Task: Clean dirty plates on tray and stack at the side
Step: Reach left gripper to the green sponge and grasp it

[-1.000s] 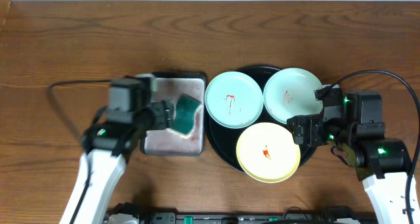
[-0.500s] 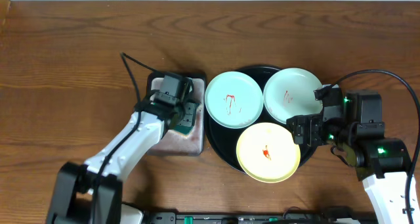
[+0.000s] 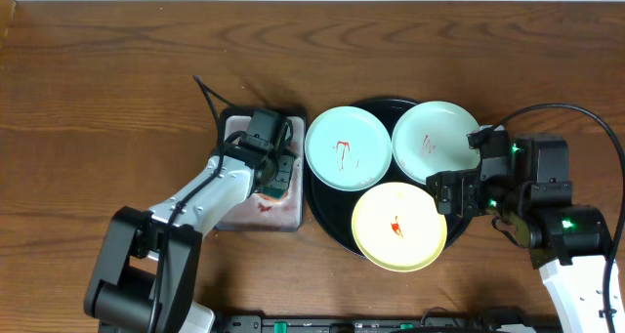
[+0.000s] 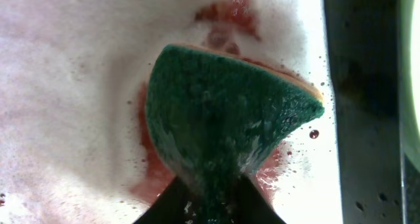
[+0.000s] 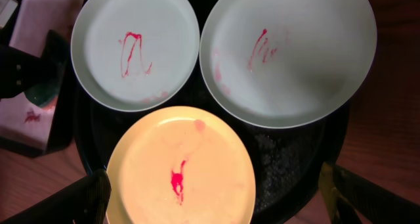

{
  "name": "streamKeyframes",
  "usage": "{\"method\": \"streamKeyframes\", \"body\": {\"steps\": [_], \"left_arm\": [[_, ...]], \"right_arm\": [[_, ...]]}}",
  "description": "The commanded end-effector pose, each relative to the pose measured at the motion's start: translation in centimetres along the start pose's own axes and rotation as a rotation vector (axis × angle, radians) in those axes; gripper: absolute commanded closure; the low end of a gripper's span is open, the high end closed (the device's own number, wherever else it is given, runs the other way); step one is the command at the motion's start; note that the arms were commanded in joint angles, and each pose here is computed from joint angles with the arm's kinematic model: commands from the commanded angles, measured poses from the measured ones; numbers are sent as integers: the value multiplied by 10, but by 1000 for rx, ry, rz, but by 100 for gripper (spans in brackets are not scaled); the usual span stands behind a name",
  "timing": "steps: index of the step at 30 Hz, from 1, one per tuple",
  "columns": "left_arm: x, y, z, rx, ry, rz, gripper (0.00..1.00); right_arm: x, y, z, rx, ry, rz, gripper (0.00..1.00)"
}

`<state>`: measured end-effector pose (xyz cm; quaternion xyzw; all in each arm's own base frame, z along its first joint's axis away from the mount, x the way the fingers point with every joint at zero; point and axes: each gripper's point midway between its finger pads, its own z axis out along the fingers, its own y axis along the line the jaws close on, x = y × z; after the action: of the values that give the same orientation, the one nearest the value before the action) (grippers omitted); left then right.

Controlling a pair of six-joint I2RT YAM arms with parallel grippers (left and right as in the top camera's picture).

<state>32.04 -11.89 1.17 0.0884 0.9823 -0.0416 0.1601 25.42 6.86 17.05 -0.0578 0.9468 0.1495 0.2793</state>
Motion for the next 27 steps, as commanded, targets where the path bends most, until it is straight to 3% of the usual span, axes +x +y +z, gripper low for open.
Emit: {"method": "streamKeyframes", "body": {"steps": [1,8,13,18,27], "left_arm": [[12,3,10,-20,59,5,92],[4,6,-8,-21,16,-61,93],[-21,23,-49,-6,-122,-288,93],[-12,38,-75,-3,-129,-478,93],[-1,33,-75,17,-79,-484,93]], "right_arm": [[-6,4,-4,-12,-16,-7,1],[-5,0,-4,11,-12,-6,1],[5,-1,1,13,42,8,3],[28,-8,20,19,184,47,5],[59,-19,55,30,402,107,18]]}}
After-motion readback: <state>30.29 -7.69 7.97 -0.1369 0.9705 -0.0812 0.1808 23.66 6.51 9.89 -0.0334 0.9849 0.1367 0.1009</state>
